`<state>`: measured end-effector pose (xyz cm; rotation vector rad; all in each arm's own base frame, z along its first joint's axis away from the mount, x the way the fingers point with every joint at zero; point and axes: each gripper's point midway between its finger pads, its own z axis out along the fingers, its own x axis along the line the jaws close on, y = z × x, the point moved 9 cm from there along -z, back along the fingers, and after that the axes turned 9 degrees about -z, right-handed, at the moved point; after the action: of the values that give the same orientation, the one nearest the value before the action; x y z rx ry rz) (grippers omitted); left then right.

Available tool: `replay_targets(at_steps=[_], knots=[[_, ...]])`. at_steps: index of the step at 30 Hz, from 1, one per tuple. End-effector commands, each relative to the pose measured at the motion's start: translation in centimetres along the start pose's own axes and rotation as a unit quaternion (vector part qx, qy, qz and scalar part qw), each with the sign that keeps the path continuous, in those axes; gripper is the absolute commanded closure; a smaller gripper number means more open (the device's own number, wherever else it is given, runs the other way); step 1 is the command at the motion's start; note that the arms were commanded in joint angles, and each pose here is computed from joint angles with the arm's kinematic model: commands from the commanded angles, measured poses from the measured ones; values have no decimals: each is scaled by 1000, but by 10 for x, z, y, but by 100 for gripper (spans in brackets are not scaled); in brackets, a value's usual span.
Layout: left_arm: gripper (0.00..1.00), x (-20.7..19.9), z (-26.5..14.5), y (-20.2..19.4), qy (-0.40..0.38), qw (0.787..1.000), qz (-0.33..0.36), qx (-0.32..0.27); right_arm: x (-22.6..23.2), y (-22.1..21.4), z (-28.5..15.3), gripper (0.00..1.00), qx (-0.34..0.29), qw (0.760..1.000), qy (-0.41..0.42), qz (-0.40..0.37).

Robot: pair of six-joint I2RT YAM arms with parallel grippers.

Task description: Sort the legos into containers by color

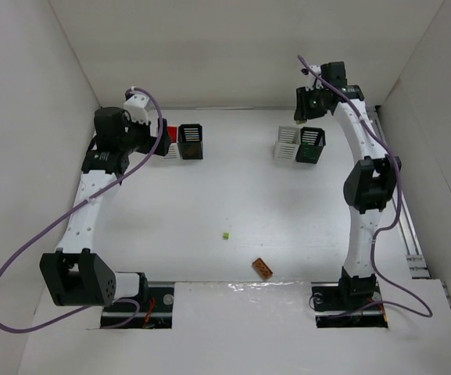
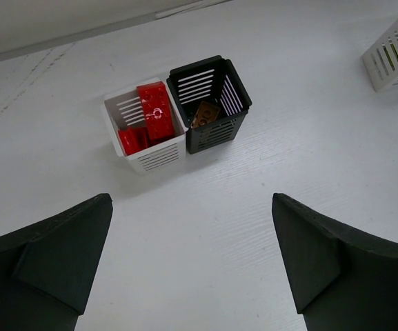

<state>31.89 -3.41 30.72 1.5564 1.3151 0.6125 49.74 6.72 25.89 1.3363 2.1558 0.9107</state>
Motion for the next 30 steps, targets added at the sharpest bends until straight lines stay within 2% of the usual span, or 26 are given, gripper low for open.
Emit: replay_targets(at_steps=[1, 9, 16, 17, 20, 30], knots=[[0, -4, -5, 15, -16, 999, 13, -25, 4, 8, -9, 75, -24, 999, 35, 9], [0, -4, -6, 9, -22, 999, 19, -15, 33, 0, 4, 73, 1, 998, 65, -14], [0, -3, -6, 9, -17, 1000, 19, -15, 56, -5, 14, 54, 25, 997, 52, -41], [0, -3, -6, 9, -17, 999, 24, -15, 56, -5, 14, 48, 25, 997, 52, -41], [0, -10, -10, 6, -50, 998, 33, -16, 55, -4, 14, 47, 22, 998, 47, -42], [0, -27, -6, 1, -76, 994, 75, -20, 47, 2, -8, 45, 4, 999, 35, -39]])
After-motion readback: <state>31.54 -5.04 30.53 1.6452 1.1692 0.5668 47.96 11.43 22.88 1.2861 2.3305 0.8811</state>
